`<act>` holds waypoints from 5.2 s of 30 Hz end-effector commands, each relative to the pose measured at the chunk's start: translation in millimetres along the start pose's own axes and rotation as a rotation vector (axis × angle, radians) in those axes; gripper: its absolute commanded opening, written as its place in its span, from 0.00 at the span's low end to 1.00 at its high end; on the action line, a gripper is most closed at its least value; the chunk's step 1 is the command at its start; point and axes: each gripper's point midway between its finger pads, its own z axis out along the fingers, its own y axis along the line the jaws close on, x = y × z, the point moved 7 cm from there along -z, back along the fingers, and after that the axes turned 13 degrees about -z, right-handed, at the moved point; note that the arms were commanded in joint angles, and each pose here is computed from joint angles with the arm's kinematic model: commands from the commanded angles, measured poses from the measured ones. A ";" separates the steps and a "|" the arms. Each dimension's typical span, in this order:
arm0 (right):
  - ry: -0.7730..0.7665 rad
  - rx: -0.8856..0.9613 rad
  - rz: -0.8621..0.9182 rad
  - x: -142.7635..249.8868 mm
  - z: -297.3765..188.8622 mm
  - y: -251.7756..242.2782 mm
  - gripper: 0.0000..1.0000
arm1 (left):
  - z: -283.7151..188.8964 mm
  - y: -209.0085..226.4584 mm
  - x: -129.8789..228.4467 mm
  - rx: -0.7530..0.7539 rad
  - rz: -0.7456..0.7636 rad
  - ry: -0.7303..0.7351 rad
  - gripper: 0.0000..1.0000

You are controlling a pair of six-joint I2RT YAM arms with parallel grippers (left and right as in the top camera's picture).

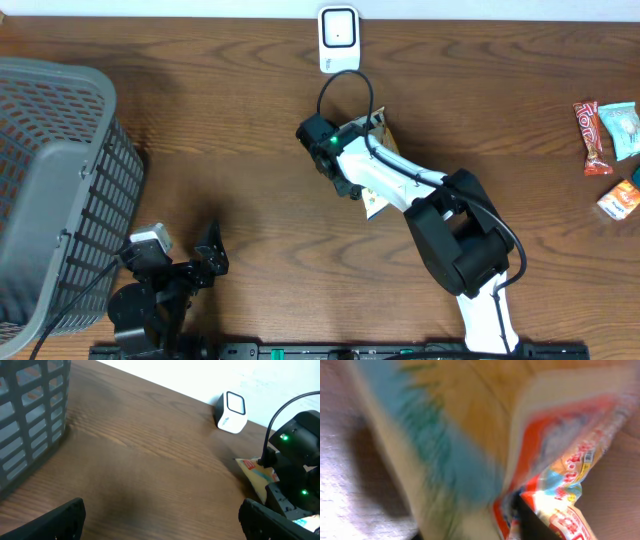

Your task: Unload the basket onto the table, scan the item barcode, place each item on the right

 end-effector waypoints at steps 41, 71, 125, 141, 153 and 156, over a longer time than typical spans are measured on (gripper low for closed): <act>-0.113 -0.140 -0.703 66.2 -58.8 99.6 0.99 | 0.0 -0.8 0.4 0.010 -0.005 0.002 0.98; -0.528 -1.898 -0.207 42.6 -162.8 -15.2 0.01 | 0.0 -0.8 0.4 0.010 -0.005 0.002 0.98; -0.317 -1.977 -0.031 51.5 -173.8 -18.4 0.01 | 0.0 -0.8 0.4 0.010 -0.005 0.002 0.98; 0.303 -2.001 0.493 47.7 -159.9 -46.8 0.01 | 0.0 -0.8 0.4 0.010 -0.005 0.002 0.98; -0.291 -1.797 0.075 26.3 -122.4 -53.6 0.01 | 0.0 -0.8 0.4 0.010 -0.005 0.002 0.98; -0.451 -1.654 -0.052 9.8 -107.9 -54.3 0.01 | 0.0 -0.8 0.4 0.010 -0.005 0.002 0.98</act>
